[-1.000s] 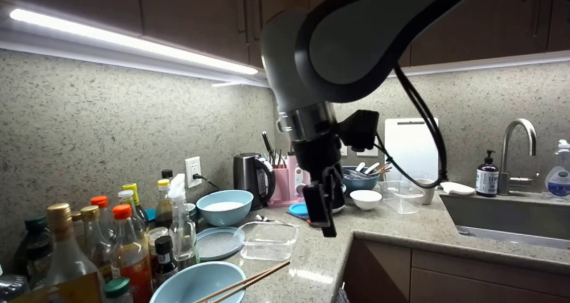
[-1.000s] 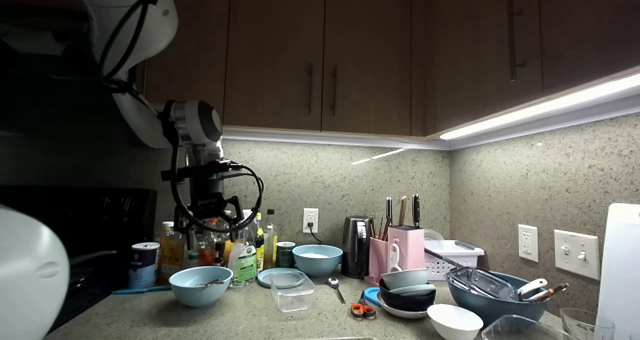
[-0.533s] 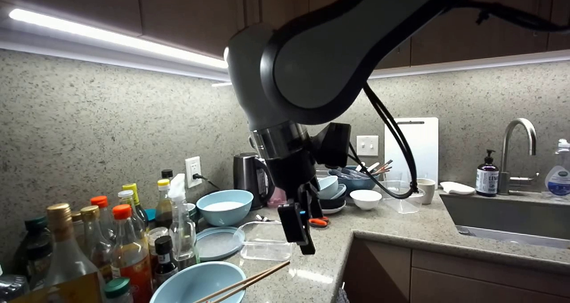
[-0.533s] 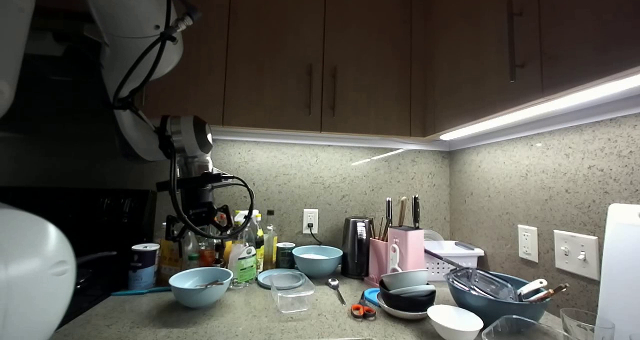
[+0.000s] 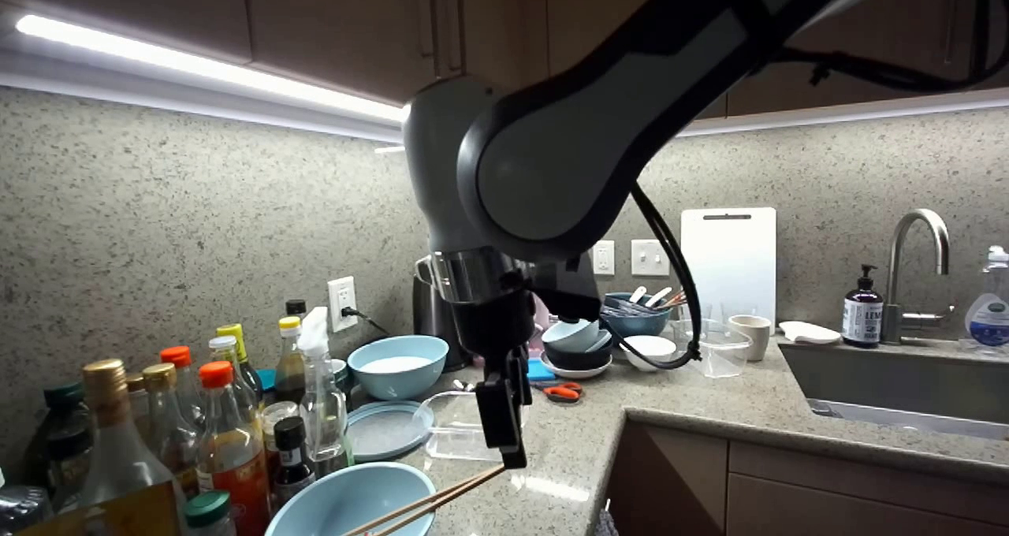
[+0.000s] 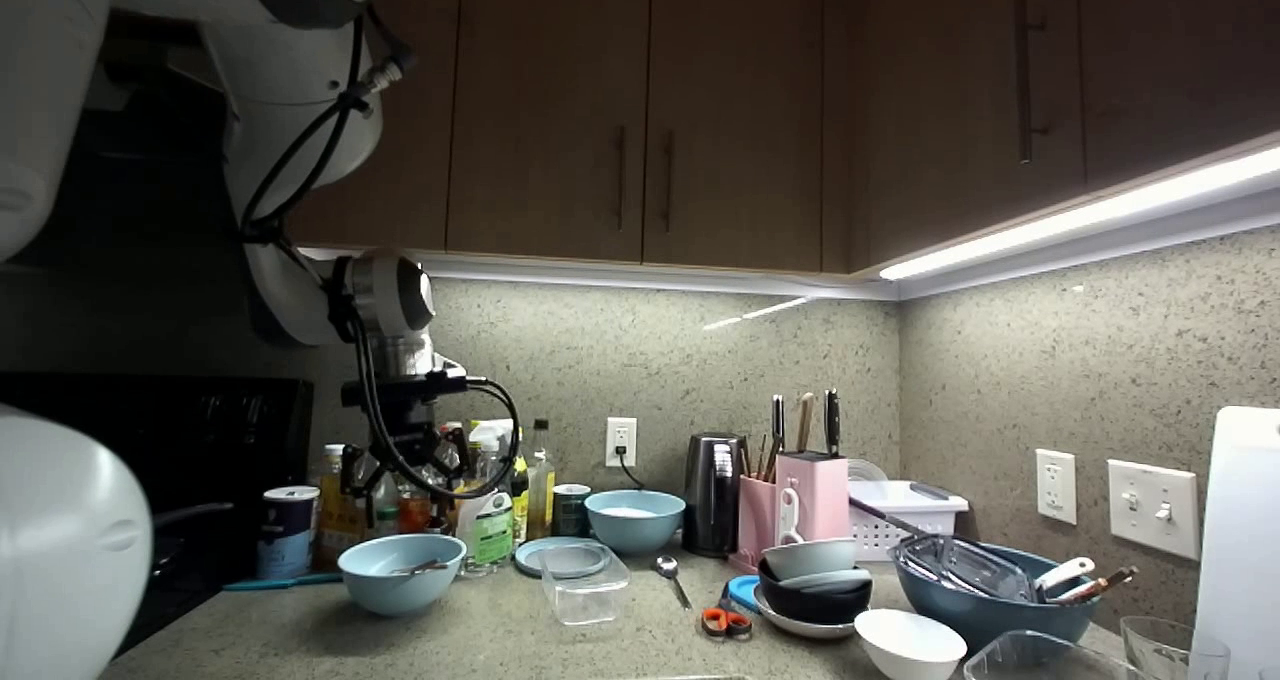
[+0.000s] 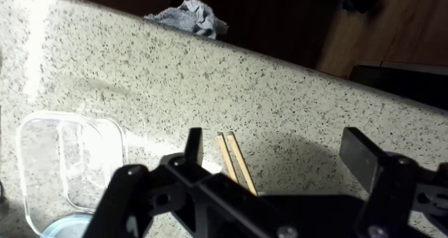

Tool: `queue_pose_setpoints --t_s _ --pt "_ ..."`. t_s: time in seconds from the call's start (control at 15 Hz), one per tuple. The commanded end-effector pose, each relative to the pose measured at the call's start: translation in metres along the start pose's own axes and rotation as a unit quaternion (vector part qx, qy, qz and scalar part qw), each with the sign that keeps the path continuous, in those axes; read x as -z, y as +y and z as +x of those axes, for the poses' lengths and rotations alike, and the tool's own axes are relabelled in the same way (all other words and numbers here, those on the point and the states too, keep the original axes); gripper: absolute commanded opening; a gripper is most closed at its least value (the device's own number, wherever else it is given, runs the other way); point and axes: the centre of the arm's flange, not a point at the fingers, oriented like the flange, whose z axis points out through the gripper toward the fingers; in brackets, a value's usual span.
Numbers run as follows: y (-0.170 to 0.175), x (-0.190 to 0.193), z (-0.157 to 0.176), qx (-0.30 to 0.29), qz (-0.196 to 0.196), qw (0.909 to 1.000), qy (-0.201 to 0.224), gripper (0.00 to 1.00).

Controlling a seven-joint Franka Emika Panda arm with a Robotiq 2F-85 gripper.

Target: Move the chopsticks to the glass bowl on the far right.

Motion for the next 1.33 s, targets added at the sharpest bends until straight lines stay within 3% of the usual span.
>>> queue_pose_setpoints --t_s 0.0,0.47,0.93,1.0,1.07,1.27 --pt "0.015 -0.028 0.022 0.070 0.005 0.9974 0.013 1.00" --pt "0.023 -0.058 0.061 0.194 0.010 0.9810 0.001 1.00" --pt "0.031 -0.081 0.076 0.224 0.030 0.9742 -0.010 1.00" --pt "0.032 -0.084 0.076 0.222 0.033 0.9743 -0.013 0.93" --pt "0.033 -0.087 0.077 0.221 0.034 0.9745 -0.016 0.73" --pt "0.033 -0.091 0.079 0.219 0.033 0.9750 -0.020 0.53"
